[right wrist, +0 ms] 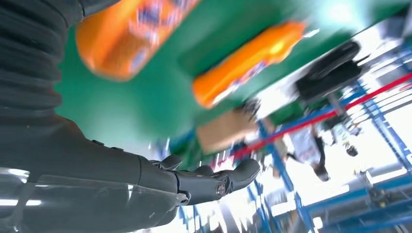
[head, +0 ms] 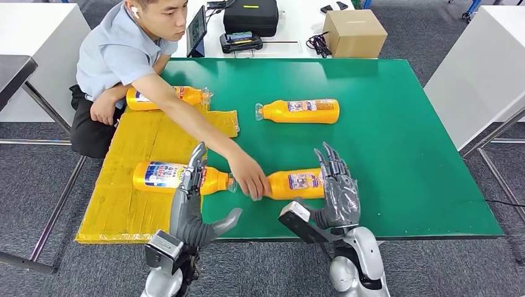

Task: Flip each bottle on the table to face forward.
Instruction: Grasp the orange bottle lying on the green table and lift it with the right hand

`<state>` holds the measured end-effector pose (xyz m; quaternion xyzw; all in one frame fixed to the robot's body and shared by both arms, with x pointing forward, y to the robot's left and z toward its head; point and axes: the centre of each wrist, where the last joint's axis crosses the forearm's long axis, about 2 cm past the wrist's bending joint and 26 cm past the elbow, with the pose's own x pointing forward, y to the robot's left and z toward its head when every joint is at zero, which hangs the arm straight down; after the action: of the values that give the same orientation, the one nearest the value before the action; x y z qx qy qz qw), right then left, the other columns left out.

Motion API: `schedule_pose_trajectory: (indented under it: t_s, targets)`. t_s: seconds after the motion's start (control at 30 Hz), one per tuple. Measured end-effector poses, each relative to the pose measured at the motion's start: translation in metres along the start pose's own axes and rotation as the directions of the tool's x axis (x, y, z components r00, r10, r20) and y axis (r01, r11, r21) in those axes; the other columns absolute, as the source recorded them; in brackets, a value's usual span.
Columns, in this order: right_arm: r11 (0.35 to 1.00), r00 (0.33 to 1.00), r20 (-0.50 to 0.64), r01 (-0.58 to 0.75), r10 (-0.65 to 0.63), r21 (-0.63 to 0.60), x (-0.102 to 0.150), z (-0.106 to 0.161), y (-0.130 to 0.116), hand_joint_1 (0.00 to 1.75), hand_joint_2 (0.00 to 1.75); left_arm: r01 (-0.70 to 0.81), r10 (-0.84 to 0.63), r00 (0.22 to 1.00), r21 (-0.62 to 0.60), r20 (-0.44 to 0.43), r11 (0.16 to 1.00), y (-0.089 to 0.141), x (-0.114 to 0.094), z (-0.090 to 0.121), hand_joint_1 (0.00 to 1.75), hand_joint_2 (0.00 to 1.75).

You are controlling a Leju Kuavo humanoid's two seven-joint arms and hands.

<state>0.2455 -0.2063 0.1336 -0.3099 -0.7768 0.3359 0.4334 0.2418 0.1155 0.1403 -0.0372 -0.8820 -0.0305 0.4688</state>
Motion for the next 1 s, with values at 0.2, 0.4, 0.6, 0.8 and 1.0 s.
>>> schedule_pose_trajectory:
  t_s: [0.2,0.4,0.6,0.8,1.0]
  targets:
    - [0.967,0.966,0.032,-0.255,0.255,0.003,-0.004,-0.001,-0.001,0.00,1.75,-0.098,0.097,0.992,-0.004,-0.075,0.995,0.000,-0.003,0.001,0.00,1.75]
    - [0.955,0.965,0.021,-0.261,0.261,0.142,-0.015,0.006,0.003,0.00,1.75,-0.152,0.153,0.979,0.020,-0.132,0.988,0.006,-0.007,0.006,0.00,1.75]
    - [0.955,0.997,-0.052,-0.035,0.053,0.295,-0.034,0.014,0.006,0.00,1.75,-0.220,0.223,0.952,0.039,-0.207,0.975,0.009,-0.009,0.009,0.00,1.75]
    - [0.935,0.993,-0.104,-0.009,0.049,0.356,-0.052,0.021,0.001,0.00,1.75,-0.242,0.245,0.931,0.044,-0.272,0.969,0.009,-0.010,0.010,0.00,1.75]
    - [0.928,0.990,-0.102,-0.053,0.097,0.368,-0.064,0.021,-0.006,0.00,1.75,-0.230,0.233,0.930,0.043,-0.283,0.972,0.010,-0.010,0.009,0.00,1.75]
